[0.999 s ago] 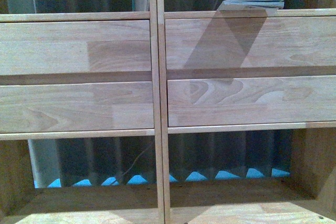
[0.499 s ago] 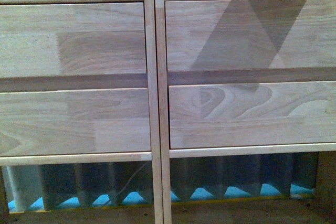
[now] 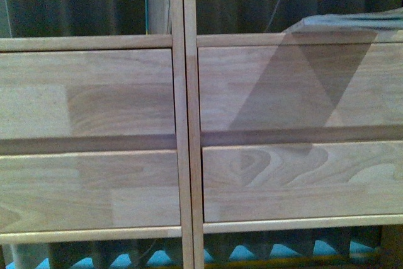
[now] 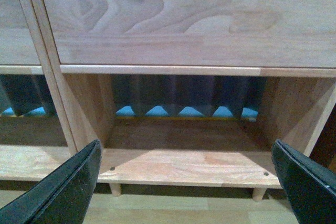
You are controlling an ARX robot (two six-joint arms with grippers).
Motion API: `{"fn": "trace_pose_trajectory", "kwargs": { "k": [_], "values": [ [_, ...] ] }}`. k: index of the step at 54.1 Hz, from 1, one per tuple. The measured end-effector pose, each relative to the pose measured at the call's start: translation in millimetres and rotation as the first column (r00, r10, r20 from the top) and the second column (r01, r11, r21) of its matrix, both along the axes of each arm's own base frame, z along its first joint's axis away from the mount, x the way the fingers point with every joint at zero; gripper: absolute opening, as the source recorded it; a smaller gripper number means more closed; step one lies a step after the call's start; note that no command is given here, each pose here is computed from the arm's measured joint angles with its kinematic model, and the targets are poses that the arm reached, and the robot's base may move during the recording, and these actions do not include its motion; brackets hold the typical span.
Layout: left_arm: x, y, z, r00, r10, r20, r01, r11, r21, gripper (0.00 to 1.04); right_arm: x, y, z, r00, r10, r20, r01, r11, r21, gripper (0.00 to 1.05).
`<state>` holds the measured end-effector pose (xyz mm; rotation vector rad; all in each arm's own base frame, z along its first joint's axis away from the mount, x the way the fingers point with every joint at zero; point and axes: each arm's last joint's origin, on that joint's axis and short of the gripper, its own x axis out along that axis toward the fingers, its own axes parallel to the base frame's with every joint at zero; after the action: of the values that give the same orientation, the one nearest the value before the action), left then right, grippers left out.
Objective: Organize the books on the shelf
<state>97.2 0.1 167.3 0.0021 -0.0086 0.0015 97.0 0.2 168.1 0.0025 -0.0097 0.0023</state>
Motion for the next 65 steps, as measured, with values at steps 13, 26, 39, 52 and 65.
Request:
{"fn": "trace_pose_trajectory", "kwargs": {
  "k": [13,26,39,52,65],
  "values": [
    [0,0,0,1.0,0.0,0.0,0.0,1.0,0.0,0.97,0,0,0,1.0,0.001,0.0,-0.001,1.0,0.0,0.98],
    [0,0,0,1.0,-0.002,0.0,0.002,1.0,0.0,0.97,5,-4,7,0.963,0.216,-0.162,-0.178,0.959,0.22,0.98],
    [0,0,0,1.0,0.0,0.0,0.0,1.0,0.0,0.97,49,-20,86,0.949,0.315,-0.018,-0.261,0.818,0.512,0.98],
    [0,0,0,1.0,0.0,0.0,0.0,1.0,0.0,0.97,125,-21,123,0.948,0.317,0.011,-0.195,0.555,0.809,0.98],
    [0,0,0,1.0,0.0,0.0,0.0,1.0,0.0,0.97,189,-6,115,0.96,0.28,-0.023,-0.075,0.334,0.94,0.98]
  ]
}}
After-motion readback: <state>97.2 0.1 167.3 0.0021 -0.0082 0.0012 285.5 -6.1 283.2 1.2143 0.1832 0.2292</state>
